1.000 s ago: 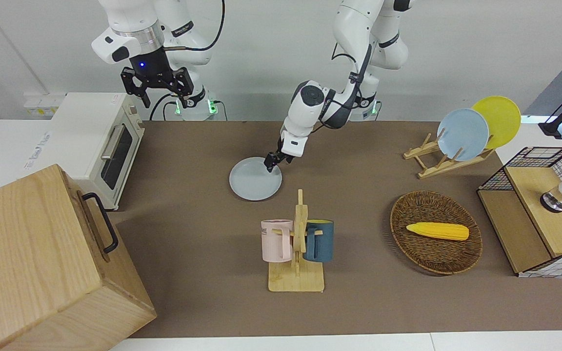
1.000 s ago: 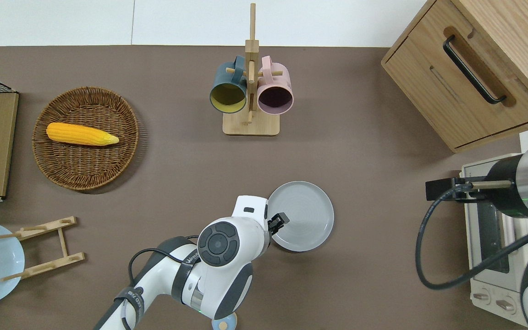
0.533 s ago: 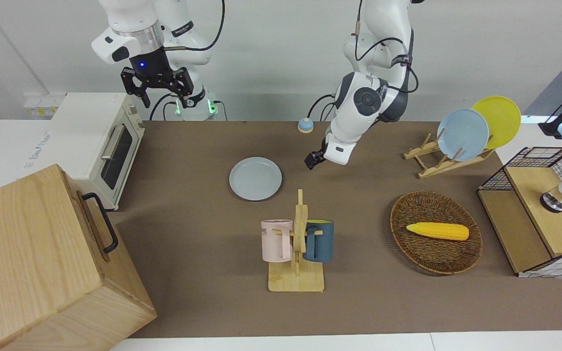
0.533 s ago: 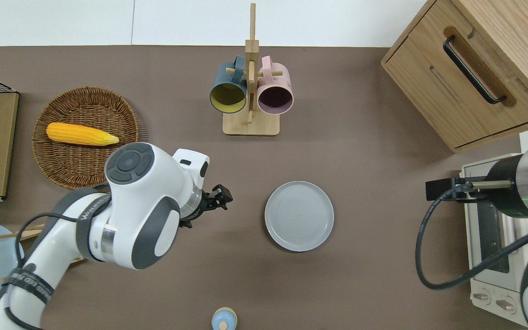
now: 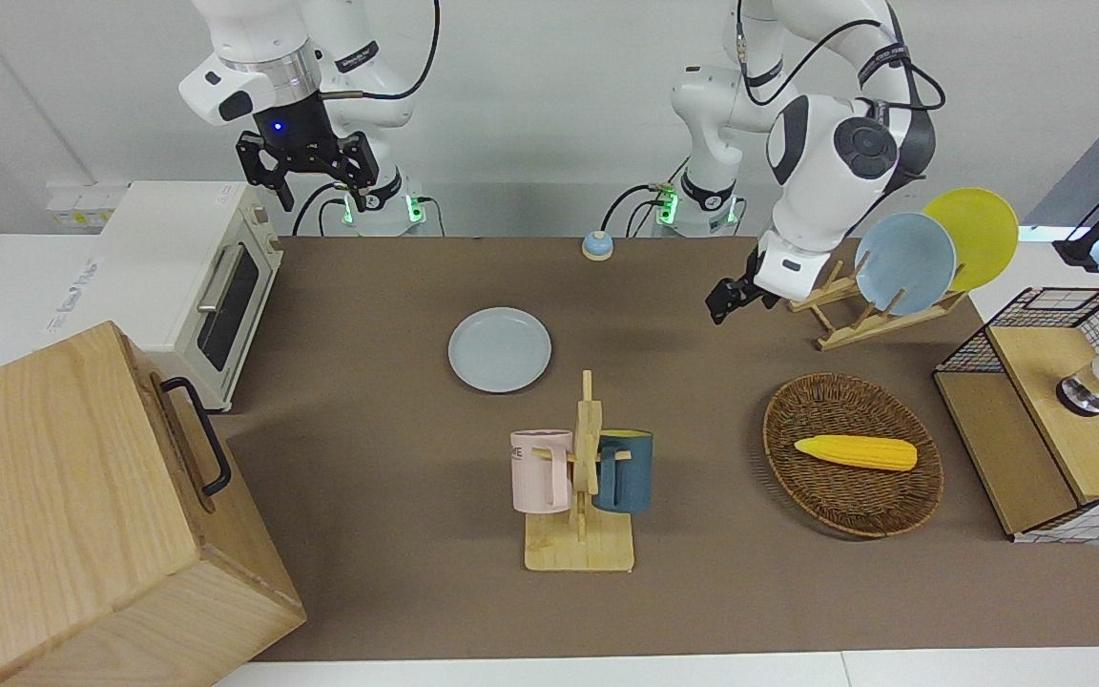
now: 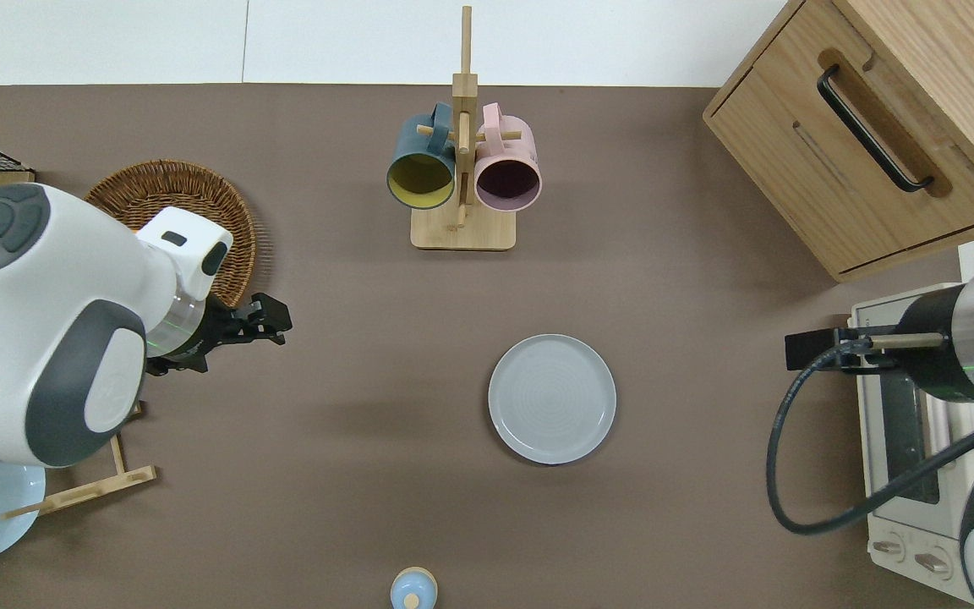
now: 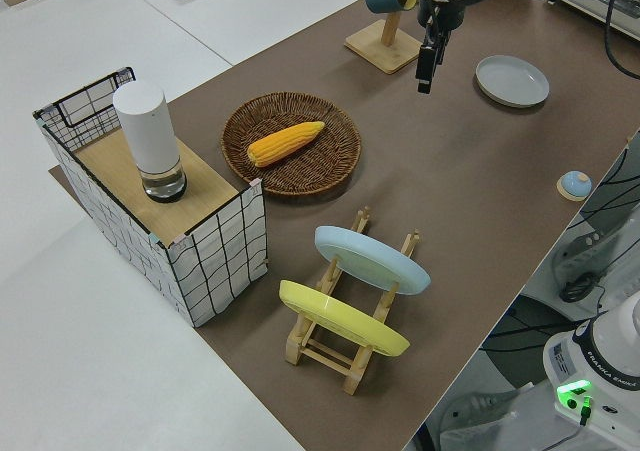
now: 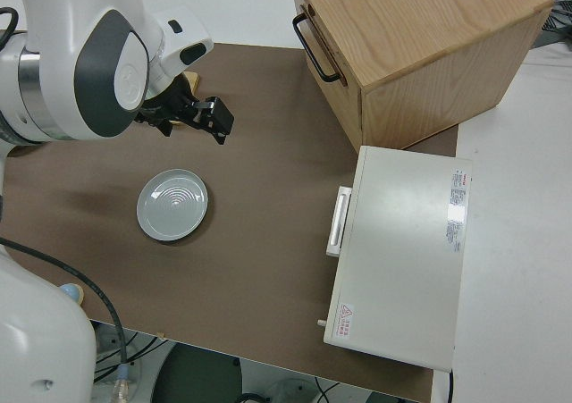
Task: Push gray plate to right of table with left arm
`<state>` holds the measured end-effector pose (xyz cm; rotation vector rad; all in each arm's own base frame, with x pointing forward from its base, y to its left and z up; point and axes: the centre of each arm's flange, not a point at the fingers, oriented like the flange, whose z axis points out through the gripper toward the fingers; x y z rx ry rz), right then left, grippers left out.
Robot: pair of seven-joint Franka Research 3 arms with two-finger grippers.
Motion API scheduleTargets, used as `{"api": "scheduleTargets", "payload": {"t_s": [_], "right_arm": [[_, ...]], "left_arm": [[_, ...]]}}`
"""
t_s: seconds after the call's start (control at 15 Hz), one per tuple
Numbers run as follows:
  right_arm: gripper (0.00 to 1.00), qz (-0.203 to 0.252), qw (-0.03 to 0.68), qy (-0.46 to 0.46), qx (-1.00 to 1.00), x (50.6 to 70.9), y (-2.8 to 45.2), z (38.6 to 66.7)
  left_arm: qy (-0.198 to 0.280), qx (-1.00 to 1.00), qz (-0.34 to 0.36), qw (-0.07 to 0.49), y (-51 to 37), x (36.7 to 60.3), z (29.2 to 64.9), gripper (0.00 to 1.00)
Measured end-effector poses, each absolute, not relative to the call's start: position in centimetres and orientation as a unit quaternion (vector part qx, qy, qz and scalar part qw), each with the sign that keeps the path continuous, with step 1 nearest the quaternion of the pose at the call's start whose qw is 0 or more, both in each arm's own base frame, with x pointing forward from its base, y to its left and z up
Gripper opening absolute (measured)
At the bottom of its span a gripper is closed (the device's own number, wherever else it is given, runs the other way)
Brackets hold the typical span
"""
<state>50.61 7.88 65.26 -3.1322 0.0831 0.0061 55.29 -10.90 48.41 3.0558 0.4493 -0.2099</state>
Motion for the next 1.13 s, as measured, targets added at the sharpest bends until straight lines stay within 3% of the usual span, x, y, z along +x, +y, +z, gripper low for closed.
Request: {"api": "scheduleTargets", "payload": {"t_s": [0.27, 0.4, 0.67, 1.13], "right_arm": [[1.00, 0.002, 0.004, 0.027, -1.000, 50.6, 7.9, 65.3], [1.00, 0.002, 0.004, 0.027, -1.000, 50.6, 7.9, 65.3], [1.00, 0.002, 0.004, 0.027, -1.000, 50.6, 7.9, 65.3], [1.00, 0.002, 0.004, 0.027, -1.000, 50.6, 7.9, 65.3]], "left_arm": [[0.134, 0.989, -0.048, 0.032, -5.9, 56.0, 57.1, 1.00], [0.117, 0.992, -0.032, 0.036, -3.8, 56.2, 59.3, 1.00], [0.100, 0.995, -0.016, 0.000, -1.4, 56.4, 60.4, 1.00], [0.108, 0.994, -0.014, -0.003, -0.5, 56.5, 60.7, 1.00]]}}
